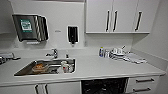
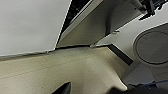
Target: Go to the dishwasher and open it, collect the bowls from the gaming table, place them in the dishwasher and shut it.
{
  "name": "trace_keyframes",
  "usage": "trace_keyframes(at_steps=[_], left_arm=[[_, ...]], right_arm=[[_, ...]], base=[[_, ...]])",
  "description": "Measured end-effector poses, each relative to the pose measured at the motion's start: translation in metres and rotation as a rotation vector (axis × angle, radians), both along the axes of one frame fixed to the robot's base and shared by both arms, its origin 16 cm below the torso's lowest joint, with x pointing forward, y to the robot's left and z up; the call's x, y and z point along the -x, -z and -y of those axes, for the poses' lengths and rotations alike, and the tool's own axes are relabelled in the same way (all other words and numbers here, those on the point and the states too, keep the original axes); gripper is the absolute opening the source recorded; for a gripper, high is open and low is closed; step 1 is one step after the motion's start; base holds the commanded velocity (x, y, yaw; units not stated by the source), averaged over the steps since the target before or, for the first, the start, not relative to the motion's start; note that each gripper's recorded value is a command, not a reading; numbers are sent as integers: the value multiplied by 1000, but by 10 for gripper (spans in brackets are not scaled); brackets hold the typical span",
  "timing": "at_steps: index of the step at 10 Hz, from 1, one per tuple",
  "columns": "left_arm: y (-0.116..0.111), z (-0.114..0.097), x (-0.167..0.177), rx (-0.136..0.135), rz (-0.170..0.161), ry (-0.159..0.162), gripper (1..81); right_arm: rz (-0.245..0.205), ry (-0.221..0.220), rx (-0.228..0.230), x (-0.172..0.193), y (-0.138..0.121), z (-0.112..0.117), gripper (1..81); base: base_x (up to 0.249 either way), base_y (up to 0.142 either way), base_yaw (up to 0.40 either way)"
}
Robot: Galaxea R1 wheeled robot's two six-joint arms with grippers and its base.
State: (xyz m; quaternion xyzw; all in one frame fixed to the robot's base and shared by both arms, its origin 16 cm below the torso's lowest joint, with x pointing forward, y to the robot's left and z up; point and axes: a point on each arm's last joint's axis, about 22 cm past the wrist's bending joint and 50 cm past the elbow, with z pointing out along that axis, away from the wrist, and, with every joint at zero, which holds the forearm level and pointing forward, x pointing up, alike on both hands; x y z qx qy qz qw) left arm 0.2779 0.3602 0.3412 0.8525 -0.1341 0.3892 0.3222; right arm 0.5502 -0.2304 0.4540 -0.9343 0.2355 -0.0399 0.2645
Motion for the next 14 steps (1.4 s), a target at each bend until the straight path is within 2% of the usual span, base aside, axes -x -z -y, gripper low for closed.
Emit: trace_keyframes(at_steps=[1, 4, 7, 8, 10, 11, 12, 14], left_arm=[[0, 0, 1, 0, -1, 0, 811], [1, 3, 4, 4, -5, 0, 811], [0, 3, 0, 4, 3, 0, 811], [-1, 3, -6, 3, 9, -1, 811], [4, 5, 11, 2, -16, 4, 811], [3, 9, 4, 8, -7, 5, 811], [2, 10, -3, 11, 2, 3, 811], [3, 10, 2, 10, -8, 3, 811]], right_arm=[[3, -11, 14, -1, 3, -1, 811], [31, -6, 18, 7, 23, 0, 811], [40, -4, 19, 6, 25, -1, 811], [51, 4, 25, -1, 27, -3, 811], [70, 18, 18, 8, 42, -3, 811], [73, 34, 14, 11, 49, -2, 811], [56, 69, 16, 6, 51, -2, 811], [51, 89, 13, 2, 53, -3, 811]], base=[[-62, 0, 0], [0, 0, 0], [-47, 0, 0], [-80, 0, 0], [-80, 0, 0], [-81, 0, 0], [-80, 0, 0], [-80, 0, 0]])
